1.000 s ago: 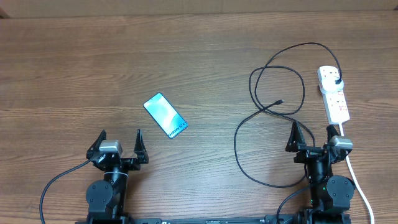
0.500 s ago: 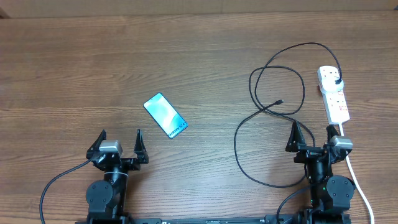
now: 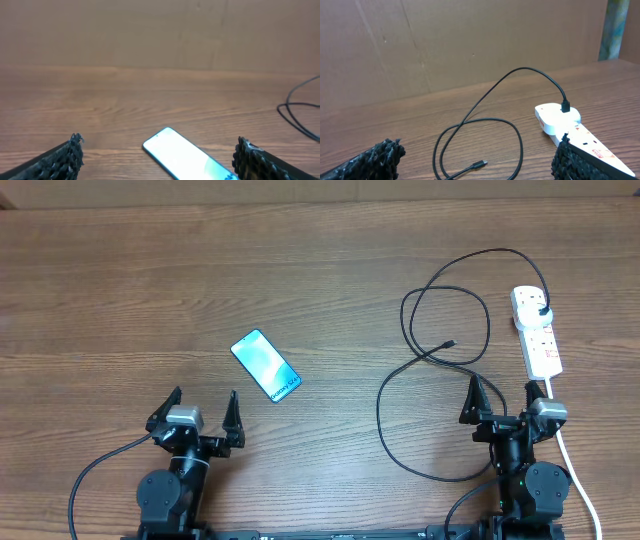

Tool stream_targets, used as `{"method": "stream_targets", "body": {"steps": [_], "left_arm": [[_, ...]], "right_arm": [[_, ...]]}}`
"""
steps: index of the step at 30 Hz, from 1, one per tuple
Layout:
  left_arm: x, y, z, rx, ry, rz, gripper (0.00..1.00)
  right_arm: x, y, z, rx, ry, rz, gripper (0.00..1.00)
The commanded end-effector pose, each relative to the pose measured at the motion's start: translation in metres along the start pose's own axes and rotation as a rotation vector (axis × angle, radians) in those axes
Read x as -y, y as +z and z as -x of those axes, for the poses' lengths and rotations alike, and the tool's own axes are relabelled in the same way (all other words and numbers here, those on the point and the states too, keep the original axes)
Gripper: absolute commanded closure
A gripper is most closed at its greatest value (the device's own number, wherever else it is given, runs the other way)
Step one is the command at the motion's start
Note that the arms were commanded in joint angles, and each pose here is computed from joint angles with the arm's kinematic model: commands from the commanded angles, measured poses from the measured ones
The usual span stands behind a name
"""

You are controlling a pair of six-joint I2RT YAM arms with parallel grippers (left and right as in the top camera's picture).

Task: Plug charger to phone and switch on socket
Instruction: 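Move the left gripper forward over the smartphone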

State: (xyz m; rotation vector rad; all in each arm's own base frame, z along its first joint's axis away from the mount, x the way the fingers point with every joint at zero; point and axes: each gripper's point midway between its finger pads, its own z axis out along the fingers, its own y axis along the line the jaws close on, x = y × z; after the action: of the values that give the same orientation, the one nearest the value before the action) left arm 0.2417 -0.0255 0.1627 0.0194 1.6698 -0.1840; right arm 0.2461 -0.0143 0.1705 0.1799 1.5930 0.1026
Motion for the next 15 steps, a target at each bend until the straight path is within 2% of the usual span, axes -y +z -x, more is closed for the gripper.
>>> {"method": "stream_targets", "body": {"steps": [1, 8, 15], "left_arm": [[0.01, -0.015, 0.049, 0.075, 0.015, -0.031, 0.0], [0.015, -0.025, 0.091, 0.022, 0.001, -0.026, 0.0], [0.018, -0.009, 0.128, -0.08, -0.087, -0.018, 0.0]], "right_arm": [[-0.001, 0.0, -0.001, 0.007, -0.005, 0.005, 0.0], [-0.001, 0.0, -0.001, 0.007, -0.005, 0.005, 0.0], [-0.001, 0.0, -0.001, 0.007, -0.005, 0.005, 0.0]]}}
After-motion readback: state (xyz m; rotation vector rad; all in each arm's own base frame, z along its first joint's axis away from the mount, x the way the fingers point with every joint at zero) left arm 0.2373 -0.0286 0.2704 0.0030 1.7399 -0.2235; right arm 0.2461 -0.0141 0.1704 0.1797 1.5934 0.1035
